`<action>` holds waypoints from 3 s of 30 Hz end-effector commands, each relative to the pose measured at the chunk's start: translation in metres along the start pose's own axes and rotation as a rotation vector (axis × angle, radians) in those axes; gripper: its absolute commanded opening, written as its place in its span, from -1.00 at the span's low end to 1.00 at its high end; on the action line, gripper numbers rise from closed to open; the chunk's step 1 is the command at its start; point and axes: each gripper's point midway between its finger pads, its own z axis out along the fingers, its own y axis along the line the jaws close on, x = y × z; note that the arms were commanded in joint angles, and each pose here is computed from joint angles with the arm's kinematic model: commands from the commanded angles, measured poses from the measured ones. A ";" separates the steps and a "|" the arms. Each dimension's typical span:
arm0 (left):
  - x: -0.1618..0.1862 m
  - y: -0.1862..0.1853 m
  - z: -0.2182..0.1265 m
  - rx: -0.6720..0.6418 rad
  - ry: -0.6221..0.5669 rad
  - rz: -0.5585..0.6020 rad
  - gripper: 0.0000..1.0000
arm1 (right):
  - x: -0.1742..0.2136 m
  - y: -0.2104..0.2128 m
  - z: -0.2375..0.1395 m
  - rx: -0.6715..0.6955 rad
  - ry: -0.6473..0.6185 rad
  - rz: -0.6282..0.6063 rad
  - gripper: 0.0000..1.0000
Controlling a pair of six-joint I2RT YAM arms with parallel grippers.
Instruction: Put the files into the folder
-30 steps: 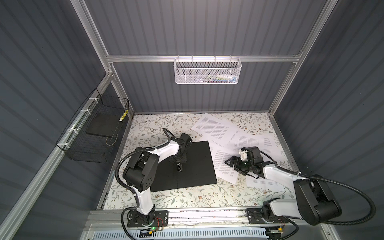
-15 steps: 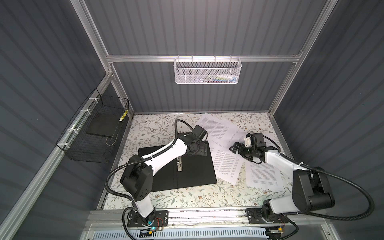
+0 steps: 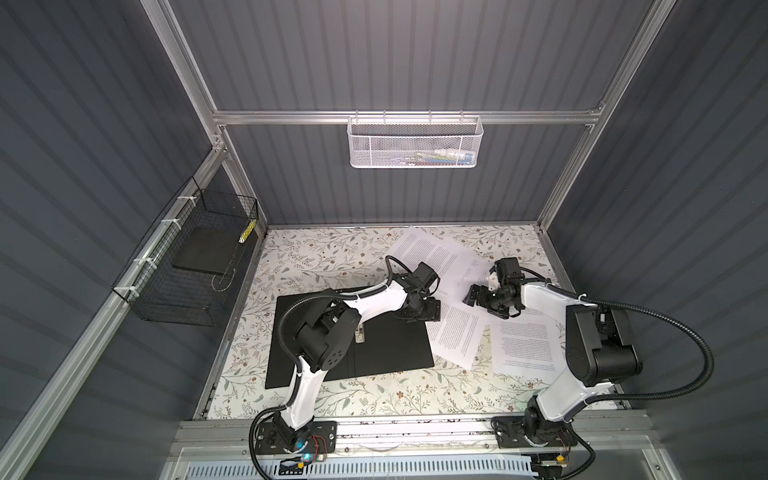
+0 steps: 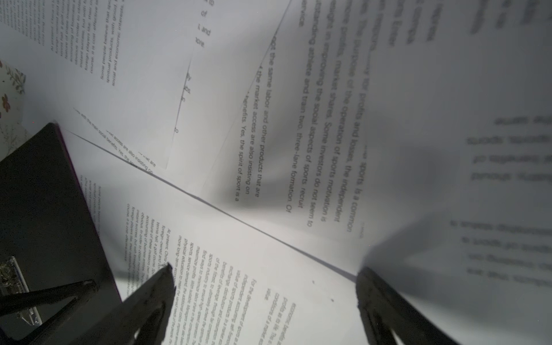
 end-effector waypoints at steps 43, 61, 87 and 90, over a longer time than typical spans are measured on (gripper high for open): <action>-0.032 -0.026 0.077 0.055 0.081 0.152 0.66 | 0.058 0.043 -0.021 -0.370 0.132 0.195 0.98; -0.037 -0.039 -0.009 0.099 -0.087 -0.043 0.79 | 0.010 -0.002 -0.016 -0.088 0.014 0.171 0.98; -0.029 0.007 0.054 -0.001 0.029 -0.067 0.83 | 0.111 0.016 0.002 -0.040 0.235 0.271 0.98; -0.030 0.010 0.051 0.004 0.033 -0.044 0.83 | 0.132 0.030 0.005 -0.060 0.242 0.252 0.98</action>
